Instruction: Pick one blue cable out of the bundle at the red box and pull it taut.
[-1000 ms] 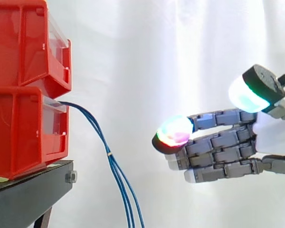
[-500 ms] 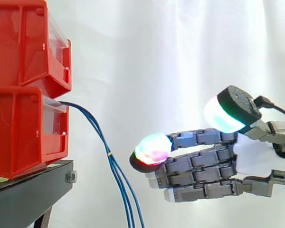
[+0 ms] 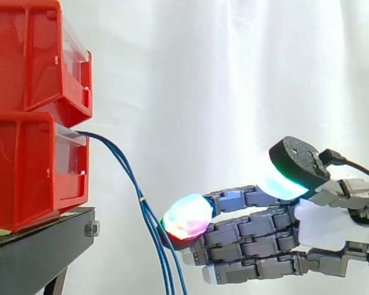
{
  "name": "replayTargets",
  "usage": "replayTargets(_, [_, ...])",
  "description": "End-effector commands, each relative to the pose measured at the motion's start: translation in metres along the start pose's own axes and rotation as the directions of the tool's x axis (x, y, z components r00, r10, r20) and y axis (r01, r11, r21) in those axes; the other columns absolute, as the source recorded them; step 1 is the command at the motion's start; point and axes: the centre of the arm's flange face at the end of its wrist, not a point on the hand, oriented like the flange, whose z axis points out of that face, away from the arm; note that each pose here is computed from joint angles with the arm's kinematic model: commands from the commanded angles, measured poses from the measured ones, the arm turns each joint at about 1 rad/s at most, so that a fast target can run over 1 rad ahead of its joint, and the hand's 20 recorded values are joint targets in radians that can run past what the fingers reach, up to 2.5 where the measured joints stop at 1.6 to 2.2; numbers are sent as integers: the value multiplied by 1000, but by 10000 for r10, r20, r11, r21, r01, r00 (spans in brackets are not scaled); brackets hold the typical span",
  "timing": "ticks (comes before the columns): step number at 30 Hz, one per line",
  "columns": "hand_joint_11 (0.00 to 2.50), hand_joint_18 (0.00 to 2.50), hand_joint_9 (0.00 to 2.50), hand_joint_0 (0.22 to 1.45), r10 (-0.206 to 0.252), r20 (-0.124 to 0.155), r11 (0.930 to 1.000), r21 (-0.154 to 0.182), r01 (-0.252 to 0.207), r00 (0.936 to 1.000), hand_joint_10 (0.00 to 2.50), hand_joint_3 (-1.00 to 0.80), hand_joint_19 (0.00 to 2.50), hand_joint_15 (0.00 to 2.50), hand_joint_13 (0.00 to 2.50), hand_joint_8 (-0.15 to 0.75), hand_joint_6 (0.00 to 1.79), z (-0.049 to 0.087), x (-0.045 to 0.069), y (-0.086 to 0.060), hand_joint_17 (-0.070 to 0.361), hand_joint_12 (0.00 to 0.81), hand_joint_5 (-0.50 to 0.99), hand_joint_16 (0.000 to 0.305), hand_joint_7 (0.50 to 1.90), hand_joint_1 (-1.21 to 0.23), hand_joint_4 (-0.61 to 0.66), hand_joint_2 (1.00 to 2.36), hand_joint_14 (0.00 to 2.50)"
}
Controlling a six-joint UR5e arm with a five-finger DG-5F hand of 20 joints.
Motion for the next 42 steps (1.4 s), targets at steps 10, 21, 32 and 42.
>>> replayTargets(10, [15,0,0,464,683,-510,9973,-246,-696,9964,0,-500,4,88,0,236,502,40,38,-26,126,360,-190,56,818,-759,294,1000,3])
replayTargets(21, [0,0,0,530,469,-631,9975,-498,-501,9969,1,-500,0,74,0,228,502,51,52,-8,116,341,-173,52,865,-754,310,1000,4])
replayTargets(32, [11,0,7,588,438,-649,9973,-563,-475,9969,0,-415,0,80,0,223,501,52,54,-7,111,332,-144,49,1103,-783,269,1005,2])
replayTargets(42, [23,0,34,603,382,-673,9974,-587,-422,9970,0,-275,0,72,0,231,736,52,55,-7,110,333,-175,49,835,-767,194,1011,2])
